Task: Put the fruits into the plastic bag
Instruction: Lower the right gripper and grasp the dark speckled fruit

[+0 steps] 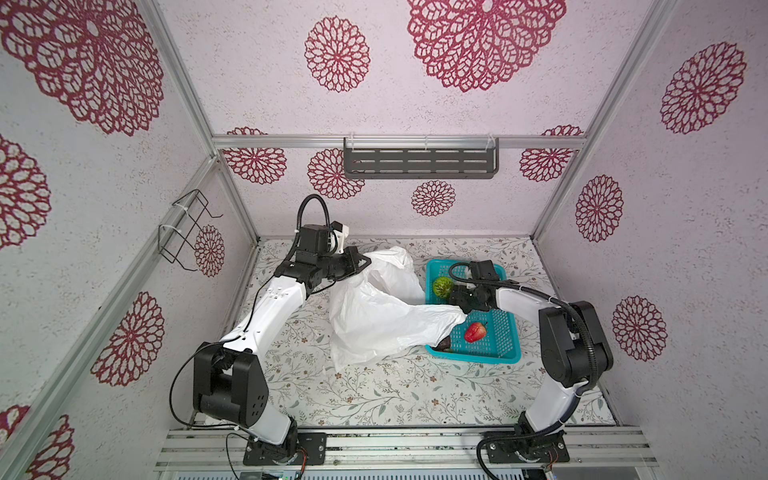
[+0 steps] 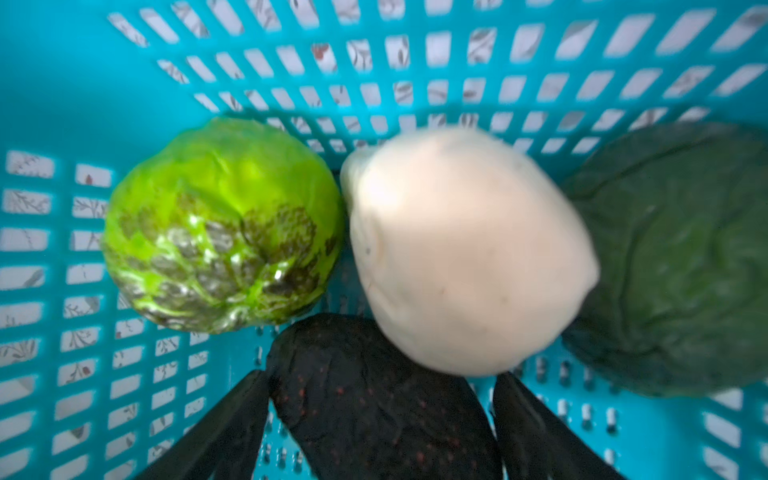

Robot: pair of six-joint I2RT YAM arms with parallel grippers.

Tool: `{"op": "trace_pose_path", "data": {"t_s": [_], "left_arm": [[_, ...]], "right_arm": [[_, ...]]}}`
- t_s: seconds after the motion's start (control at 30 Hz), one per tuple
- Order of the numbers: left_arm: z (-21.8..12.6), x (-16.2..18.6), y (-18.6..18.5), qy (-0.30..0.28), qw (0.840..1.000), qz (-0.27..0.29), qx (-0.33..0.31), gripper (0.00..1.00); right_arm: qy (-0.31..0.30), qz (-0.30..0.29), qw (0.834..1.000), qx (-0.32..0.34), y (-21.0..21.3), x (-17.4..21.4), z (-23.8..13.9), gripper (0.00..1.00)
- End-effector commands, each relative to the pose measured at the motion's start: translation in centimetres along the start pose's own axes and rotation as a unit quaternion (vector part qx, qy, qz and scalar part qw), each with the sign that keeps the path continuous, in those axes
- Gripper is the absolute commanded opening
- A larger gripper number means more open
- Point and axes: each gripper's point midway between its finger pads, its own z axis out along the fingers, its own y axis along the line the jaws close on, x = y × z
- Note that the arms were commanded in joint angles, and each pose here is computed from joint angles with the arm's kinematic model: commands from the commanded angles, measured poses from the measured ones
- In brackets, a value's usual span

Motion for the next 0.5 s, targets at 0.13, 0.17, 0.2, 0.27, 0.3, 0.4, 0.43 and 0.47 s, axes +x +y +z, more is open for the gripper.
{"op": "trace_pose_path", "data": {"t_s": [0.13, 0.17, 0.2, 0.27, 0.3, 0.4, 0.43, 0.47], "left_arm": [[-0.3, -0.6, -0.8, -0.007, 1.0, 0.01, 0.005, 0.0], [-0.2, -0.6, -0.7, -0.006, 1.0, 0.01, 0.004, 0.0], [-0.2, -0.6, -0.7, -0.006, 1.0, 0.01, 0.004, 0.0], [-0.2, -0.7, -0.8, -0.005, 1.0, 0.009, 0.005, 0.0], [-0.2, -0.8, -0.9, -0.006, 1.0, 0.009, 0.006, 0.0], [-0.4, -0.8, -1.0, -0.006, 1.0, 0.01, 0.005, 0.0], [-0.5, -0.8, -1.2, -0.007, 1.0, 0.011, 0.006, 0.0], [-0.6, -0.8, -1.3, -0.008, 1.0, 0.012, 0.007, 0.0]], "right_arm": [[0.035, -0.018, 0.999, -0.006, 1.2, 2.5, -0.8, 0.89], [0.035, -0.019, 0.999, -0.006, 1.2, 2.7, -0.8, 0.89], [0.035, -0.02, 0.999, -0.005, 1.1, 2.8, -0.9, 0.89], [0.037, -0.023, 0.999, -0.004, 1.0, 3.0, -0.7, 0.89], [0.037, -0.024, 0.999, -0.004, 1.0, 3.0, -0.5, 0.89], [0.029, -0.027, 0.999, 0.0, 0.9, 2.4, -0.3, 0.85], [0.025, -0.027, 0.999, 0.002, 1.0, 2.1, -0.3, 0.83], [0.023, -0.027, 0.999, 0.005, 0.9, 1.9, -0.1, 0.82]]}}
